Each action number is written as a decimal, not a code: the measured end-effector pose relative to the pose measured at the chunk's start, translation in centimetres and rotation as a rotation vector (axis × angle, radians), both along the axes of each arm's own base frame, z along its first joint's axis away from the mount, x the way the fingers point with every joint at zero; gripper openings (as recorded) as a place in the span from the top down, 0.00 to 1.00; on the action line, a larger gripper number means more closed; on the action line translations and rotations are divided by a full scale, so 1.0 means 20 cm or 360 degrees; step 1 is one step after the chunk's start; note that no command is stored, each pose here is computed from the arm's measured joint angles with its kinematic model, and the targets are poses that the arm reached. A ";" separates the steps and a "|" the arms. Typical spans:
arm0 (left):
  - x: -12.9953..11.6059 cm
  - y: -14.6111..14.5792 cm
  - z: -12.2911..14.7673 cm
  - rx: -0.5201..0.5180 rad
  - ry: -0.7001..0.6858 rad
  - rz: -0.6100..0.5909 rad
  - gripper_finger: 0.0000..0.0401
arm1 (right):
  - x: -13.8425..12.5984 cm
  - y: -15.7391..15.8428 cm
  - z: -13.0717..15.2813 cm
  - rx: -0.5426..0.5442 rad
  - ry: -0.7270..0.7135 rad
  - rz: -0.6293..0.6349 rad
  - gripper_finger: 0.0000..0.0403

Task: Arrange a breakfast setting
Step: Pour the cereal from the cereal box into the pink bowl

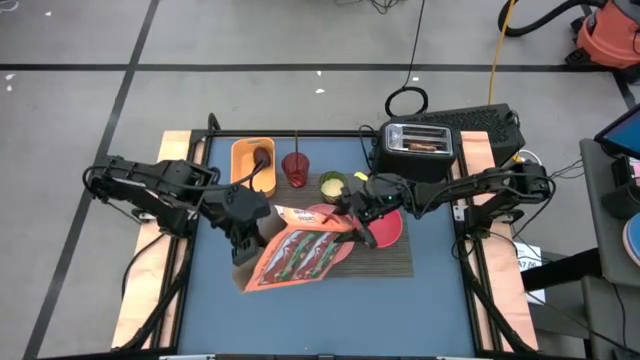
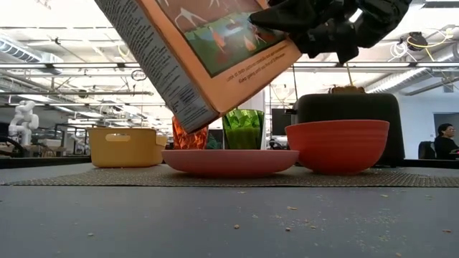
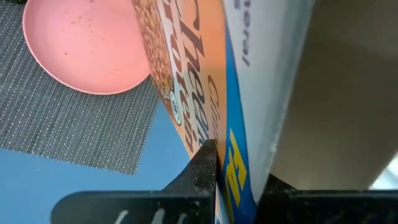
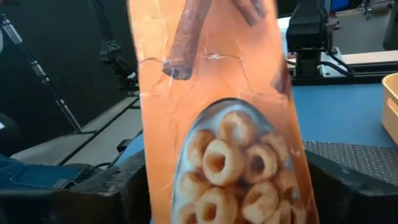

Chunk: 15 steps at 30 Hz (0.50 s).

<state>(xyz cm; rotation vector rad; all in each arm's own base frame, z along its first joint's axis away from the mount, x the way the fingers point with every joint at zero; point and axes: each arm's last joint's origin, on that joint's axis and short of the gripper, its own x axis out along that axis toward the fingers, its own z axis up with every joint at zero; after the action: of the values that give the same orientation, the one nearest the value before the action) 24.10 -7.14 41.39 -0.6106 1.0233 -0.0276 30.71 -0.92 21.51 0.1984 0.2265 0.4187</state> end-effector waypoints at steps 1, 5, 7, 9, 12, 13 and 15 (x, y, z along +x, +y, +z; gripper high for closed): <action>0.00 0.00 0.00 0.0001 0.0001 0.0001 0.99 | 0.00 0.00 0.00 0.0000 -0.0002 0.0005 0.33; 0.00 0.00 0.00 0.0004 0.0002 0.0005 0.99 | 0.00 0.00 0.00 -0.0002 -0.0018 0.0011 0.43; 0.00 0.00 0.00 0.0003 0.0001 0.0008 0.99 | 0.00 0.00 0.00 -0.0008 -0.0021 0.0011 0.47; 0.00 0.00 0.00 -0.0004 0.0005 0.0017 0.99 | 0.00 0.00 0.00 -0.0011 -0.0022 0.0010 0.50; 0.00 0.00 0.00 0.0010 0.0000 0.0027 0.99 | 0.00 0.00 0.00 -0.0013 -0.0023 0.0000 0.53; 0.00 0.01 0.00 0.0018 -0.0003 0.0031 0.99 | 0.00 0.00 0.00 -0.0013 -0.0022 -0.0003 0.53; 0.00 0.01 0.00 0.0035 -0.0008 0.0054 0.97 | 0.00 0.00 0.00 -0.0013 -0.0021 -0.0009 0.54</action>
<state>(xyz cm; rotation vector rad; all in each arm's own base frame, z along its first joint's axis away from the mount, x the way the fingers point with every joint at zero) 24.14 -6.88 41.41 -0.6076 1.0067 0.0118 30.72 -0.94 21.58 0.1883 0.2149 0.4135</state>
